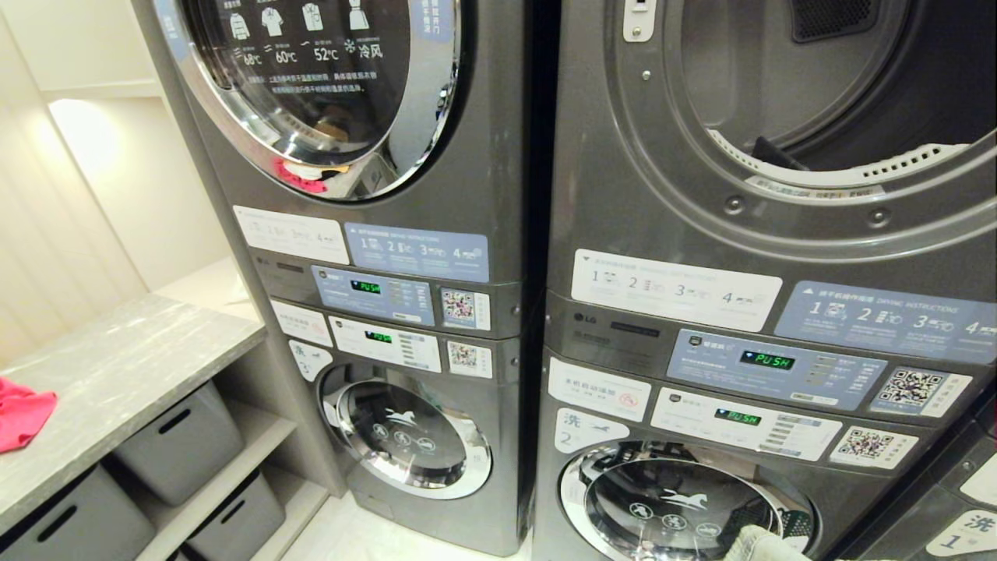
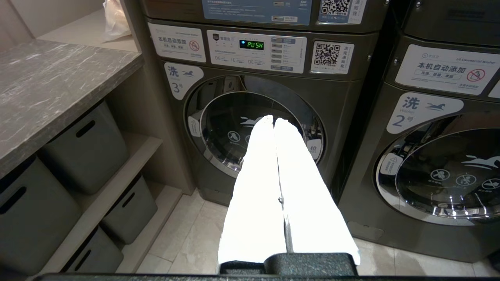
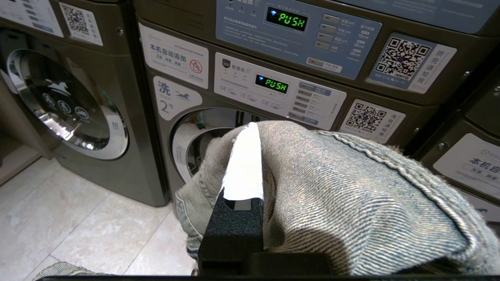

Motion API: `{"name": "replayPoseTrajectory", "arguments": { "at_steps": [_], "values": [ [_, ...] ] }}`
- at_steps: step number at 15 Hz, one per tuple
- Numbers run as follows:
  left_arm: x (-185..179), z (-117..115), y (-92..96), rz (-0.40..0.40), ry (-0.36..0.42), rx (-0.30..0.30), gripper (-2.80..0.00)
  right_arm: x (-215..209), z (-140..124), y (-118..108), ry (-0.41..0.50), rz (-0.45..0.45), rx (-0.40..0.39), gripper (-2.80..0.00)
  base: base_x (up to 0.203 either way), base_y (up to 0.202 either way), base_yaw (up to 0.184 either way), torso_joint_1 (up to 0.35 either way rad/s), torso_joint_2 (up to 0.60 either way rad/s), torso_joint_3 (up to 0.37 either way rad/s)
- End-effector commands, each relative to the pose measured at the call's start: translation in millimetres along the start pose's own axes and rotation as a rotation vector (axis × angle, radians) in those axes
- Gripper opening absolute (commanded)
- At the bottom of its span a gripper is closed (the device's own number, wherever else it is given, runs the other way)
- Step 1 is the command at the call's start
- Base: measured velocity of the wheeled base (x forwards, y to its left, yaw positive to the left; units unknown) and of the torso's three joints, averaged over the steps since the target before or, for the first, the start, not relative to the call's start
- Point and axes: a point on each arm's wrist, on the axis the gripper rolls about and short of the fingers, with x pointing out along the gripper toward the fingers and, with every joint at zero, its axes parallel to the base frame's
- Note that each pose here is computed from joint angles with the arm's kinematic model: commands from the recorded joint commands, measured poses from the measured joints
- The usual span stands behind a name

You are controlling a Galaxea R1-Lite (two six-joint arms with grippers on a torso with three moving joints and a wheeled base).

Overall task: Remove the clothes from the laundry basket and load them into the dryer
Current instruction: Put the clothes in the dryer

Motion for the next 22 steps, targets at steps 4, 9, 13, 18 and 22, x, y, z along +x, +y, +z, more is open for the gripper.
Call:
{"name": "replayPoseTrajectory", "arguments": {
  "at_steps": [4,9,13,18,22],
  "values": [
    [0.0,-0.1,0.0,-0.001,0.0,0.004,-2.8,0.1,0.0,0.0,0.002,0.001,-0.001,-2.8,0.034,0.0,-0.001,-0.002,0.0,0.002],
    [-0.1,0.3,0.0,-0.003,-0.002,0.006,-2.8,-0.1,0.4,0.0,0.0,0.002,-0.005,-2.8,0.194,0.0,0.0,0.01,0.01,0.0],
    [0.0,0.3,0.0,-0.001,0.0,0.004,-2.8,-0.1,0.4,0.0,0.0,0.004,-0.005,-2.8,0.196,0.0,0.001,0.0,0.01,0.001],
    [0.0,-0.1,0.0,-0.001,0.0,0.003,-2.8,-0.4,1.6,-0.1,-0.005,0.002,-0.015,-2.8,0.196,0.0,-0.001,0.001,0.0,0.003],
    [0.0,-0.1,-0.1,-0.003,0.0,0.006,-2.8,-24.5,73.2,-8.9,-0.143,-0.028,-0.063,-2.8,0.069,0.0,0.0,0.007,0.01,0.003]
  ]
}}
